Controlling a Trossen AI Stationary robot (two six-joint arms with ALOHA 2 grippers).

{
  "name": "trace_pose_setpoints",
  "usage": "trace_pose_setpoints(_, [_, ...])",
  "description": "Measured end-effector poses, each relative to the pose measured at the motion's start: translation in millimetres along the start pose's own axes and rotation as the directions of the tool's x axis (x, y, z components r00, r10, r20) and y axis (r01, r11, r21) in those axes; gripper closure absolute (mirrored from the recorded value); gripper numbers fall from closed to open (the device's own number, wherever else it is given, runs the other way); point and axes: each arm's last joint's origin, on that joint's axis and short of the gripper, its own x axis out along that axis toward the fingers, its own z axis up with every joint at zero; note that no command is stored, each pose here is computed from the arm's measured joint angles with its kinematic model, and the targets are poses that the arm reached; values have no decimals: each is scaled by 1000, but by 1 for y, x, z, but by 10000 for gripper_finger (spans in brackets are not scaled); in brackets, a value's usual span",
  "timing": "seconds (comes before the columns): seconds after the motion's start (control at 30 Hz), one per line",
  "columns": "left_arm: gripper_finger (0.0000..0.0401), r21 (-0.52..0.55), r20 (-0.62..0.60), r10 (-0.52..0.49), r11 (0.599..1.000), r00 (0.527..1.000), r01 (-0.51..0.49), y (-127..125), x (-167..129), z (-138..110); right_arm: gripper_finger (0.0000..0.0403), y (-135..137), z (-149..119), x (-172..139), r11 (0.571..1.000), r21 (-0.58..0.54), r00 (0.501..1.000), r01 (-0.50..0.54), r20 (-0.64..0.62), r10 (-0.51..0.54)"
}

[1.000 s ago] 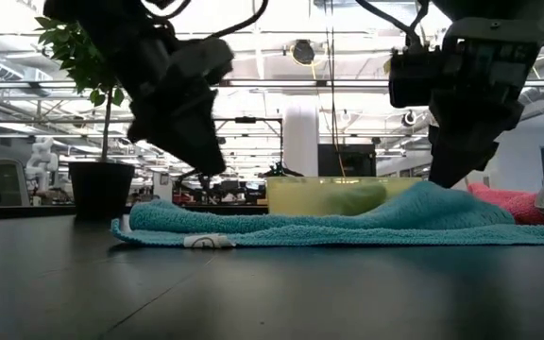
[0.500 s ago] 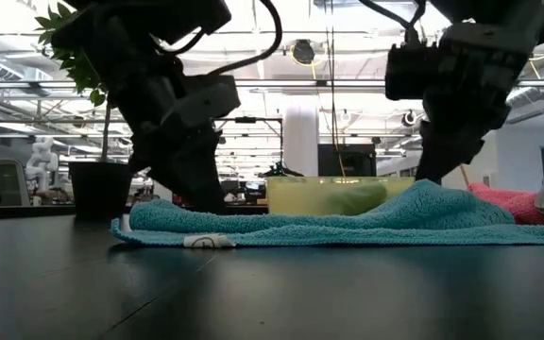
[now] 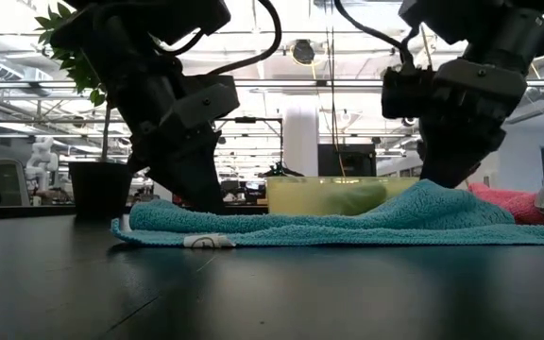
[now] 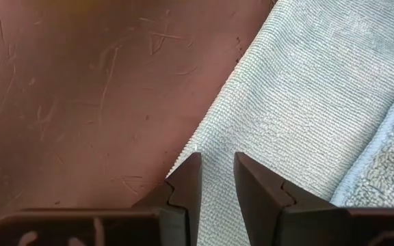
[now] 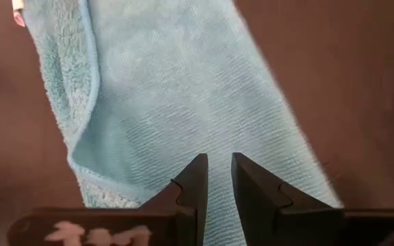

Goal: Fold microfiber towels
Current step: Fold the blue microfiber cloth

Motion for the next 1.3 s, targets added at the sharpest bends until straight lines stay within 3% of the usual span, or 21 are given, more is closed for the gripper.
trace_pose_setpoints(0.17, [313, 1, 0, 3, 1000, 1000, -3, 0, 0, 0, 344, 5, -4, -1, 994, 57, 992, -93, -81, 98])
trace_pose_setpoints(0.5, [313, 4, -6, 5, 1000, 1000, -5, 1, 0, -1, 344, 24, -25, -6, 966, 100, 930, -237, -264, 255])
trace_pose_setpoints(0.67, [313, 3, -7, 4, 1000, 1000, -4, 1, 0, -1, 344, 28, -25, -13, 958, 118, 927, -260, -248, 282])
trace_pose_setpoints(0.87, [313, 4, 3, -8, 1000, 1000, 8, -1, 0, 0, 344, 18, -12, -21, 975, 94, 969, -201, -128, 212])
trace_pose_setpoints(1.1, [313, 62, 31, -38, 997, 999, 36, -3, 0, 4, 344, 9, -12, -20, 986, 91, 975, -141, -158, 154])
trace_pose_setpoints(1.3, [313, 30, -9, 40, 999, 999, -39, 3, 5, -2, 344, 10, -11, -20, 984, 98, 975, -151, -147, 164])
